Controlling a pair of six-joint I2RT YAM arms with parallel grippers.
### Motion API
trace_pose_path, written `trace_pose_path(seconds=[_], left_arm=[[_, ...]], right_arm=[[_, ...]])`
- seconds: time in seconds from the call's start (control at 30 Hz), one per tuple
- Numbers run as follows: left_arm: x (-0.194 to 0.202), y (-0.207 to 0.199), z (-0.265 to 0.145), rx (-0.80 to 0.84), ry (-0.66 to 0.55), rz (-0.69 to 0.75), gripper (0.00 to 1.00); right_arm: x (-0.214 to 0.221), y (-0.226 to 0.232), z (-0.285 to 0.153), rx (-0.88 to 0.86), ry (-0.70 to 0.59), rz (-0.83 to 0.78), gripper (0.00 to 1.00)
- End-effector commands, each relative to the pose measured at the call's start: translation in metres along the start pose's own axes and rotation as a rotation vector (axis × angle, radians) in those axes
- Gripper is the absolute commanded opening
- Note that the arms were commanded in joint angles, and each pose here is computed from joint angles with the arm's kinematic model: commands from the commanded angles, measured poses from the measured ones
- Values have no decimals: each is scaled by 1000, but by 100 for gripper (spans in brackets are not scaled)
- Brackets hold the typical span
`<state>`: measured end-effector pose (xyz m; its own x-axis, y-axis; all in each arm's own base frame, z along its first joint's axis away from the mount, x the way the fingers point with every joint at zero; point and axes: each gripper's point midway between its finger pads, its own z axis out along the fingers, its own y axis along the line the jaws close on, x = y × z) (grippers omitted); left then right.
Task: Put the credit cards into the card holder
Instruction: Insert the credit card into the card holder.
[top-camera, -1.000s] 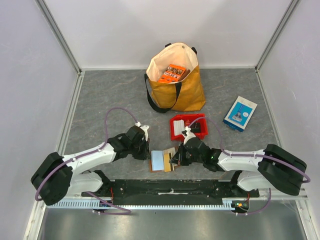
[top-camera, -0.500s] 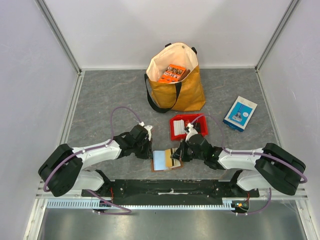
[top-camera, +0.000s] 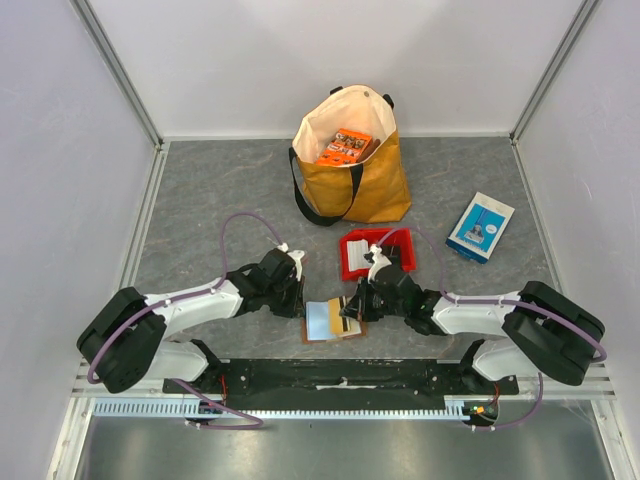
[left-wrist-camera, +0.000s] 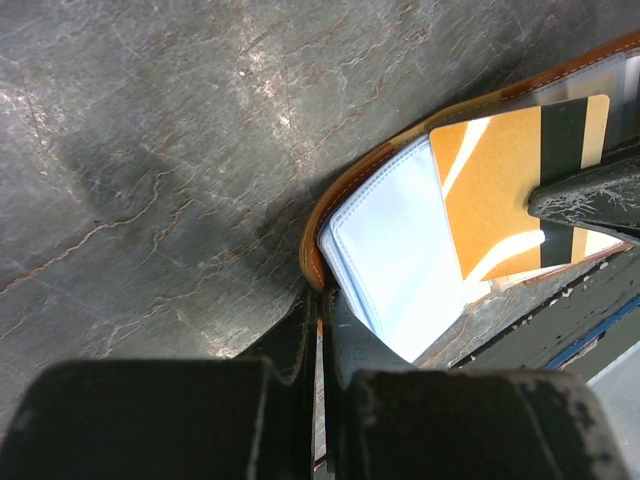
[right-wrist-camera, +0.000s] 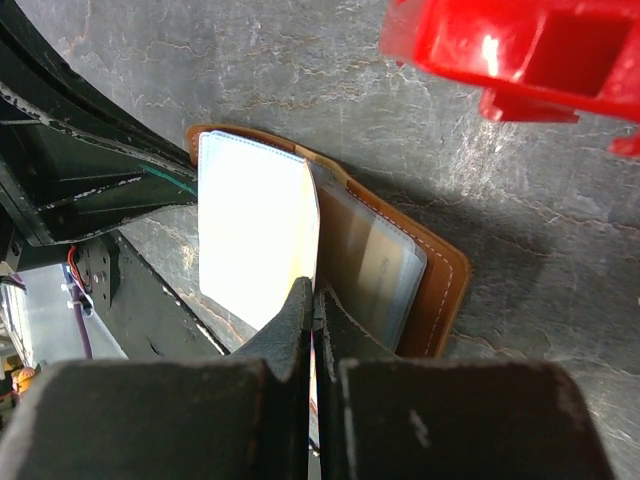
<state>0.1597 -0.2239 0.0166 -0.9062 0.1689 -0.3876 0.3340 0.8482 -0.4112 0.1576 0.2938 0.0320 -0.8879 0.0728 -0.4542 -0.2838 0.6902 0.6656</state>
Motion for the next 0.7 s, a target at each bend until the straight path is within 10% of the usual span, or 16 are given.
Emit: trace_pose_path(seconds=[0.0, 0.67], left_arm=[[-11, 7, 2, -35, -45, -27, 2], [-8, -1, 3, 20, -53, -64, 2]], right_arm=[[24, -26, -5, 97, 66, 9, 0], [22, -24, 3, 76, 23, 87, 0]])
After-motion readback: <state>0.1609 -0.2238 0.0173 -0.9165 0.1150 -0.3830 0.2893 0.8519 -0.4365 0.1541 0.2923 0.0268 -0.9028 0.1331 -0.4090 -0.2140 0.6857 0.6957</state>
